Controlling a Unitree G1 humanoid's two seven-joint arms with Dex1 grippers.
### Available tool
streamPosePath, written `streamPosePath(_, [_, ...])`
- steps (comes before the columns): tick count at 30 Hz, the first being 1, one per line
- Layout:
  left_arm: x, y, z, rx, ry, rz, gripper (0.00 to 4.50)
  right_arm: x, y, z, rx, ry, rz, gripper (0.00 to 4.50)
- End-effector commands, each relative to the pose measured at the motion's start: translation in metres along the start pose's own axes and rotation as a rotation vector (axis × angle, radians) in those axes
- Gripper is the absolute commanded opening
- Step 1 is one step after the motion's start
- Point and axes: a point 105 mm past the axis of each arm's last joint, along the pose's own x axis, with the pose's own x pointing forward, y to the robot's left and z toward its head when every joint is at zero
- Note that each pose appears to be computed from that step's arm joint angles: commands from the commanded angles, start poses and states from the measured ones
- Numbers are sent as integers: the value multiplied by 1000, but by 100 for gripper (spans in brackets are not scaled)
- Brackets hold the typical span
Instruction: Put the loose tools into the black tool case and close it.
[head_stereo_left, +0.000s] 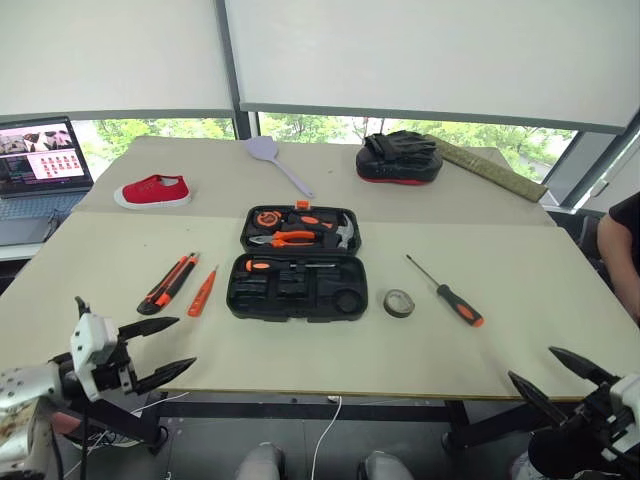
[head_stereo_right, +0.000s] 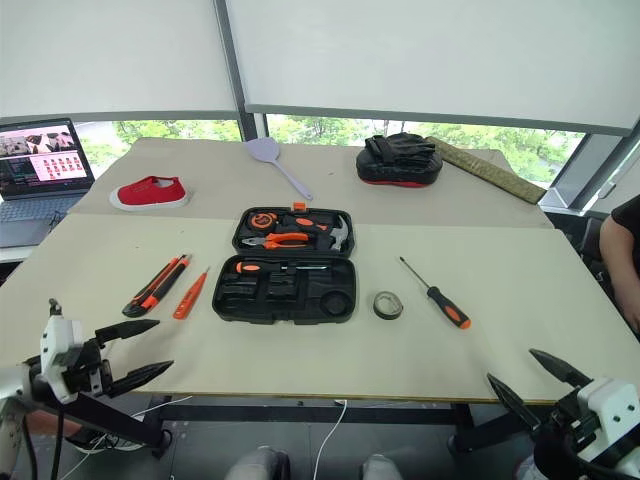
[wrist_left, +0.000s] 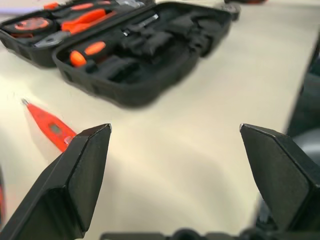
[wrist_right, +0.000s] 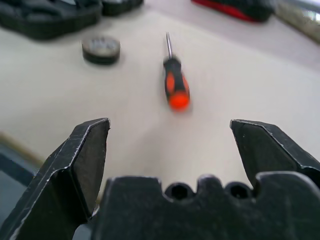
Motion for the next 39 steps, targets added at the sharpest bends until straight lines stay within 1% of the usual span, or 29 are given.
streamPosePath(1, [-7,-3,14,42,-47,27,440,-2,-10,16,-24,-32,-62,450])
streamPosePath(3, [-1,-6,19,44,-65,23,440,14,-2,30,-9,-45,7,450])
streamPosePath(4, [4,-7,25,44,-92,17,440,24,-6,38,-10,-39,-16,450])
streamPosePath(6, [11,-9,32,46,-125,6,440,39,-18,45,-22,42,-85,450])
streamPosePath(7, [14,-13,32,29,-131,-5,440,47,-19,50,-18,64,-79,450])
streamPosePath(9, [17,-19,31,5,-133,-29,440,64,-13,64,-10,81,-4,450])
streamPosePath(12, [19,-22,27,-20,-129,-41,440,89,-10,71,-20,173,92,450])
streamPosePath(15, [23,-23,24,-30,-130,-51,440,108,-8,64,-26,287,170,450])
streamPosePath(19, [35,-25,27,-21,-157,-68,440,125,-10,43,-35,433,241,450])
streamPosePath(22, [40,-26,30,-12,-176,-73,440,136,-13,37,-38,465,267,450])
streamPosePath(26, [43,-30,32,-16,-187,-89,440,147,-23,24,-28,484,251,450])
streamPosePath(29, [46,-35,33,-16,-190,-118,450,156,-26,20,-33,446,250,376])
streamPosePath(31, [50,-38,35,-13,-199,-130,450,160,-26,18,-36,436,259,304])
streamPosePath(32, [51,-39,37,-11,-206,-135,450,160,-26,18,-28,432,262,276])
streamPosePath(33, [53,-39,39,-11,-210,-137,450,160,-27,17,-23,429,264,235])
streamPosePath(35, [54,-41,41,-22,-215,-151,450,156,-31,22,-14,405,260,165])
streamPosePath(36, [53,-43,42,-44,-214,-162,450,156,-32,32,-56,367,274,140])
streamPosePath(37, [52,-44,43,-60,-213,-170,450,156,-32,40,-87,340,285,106])
streamPosePath(39, [50,-47,47,-78,-221,-163,450,164,-24,82,-167,190,336,104])
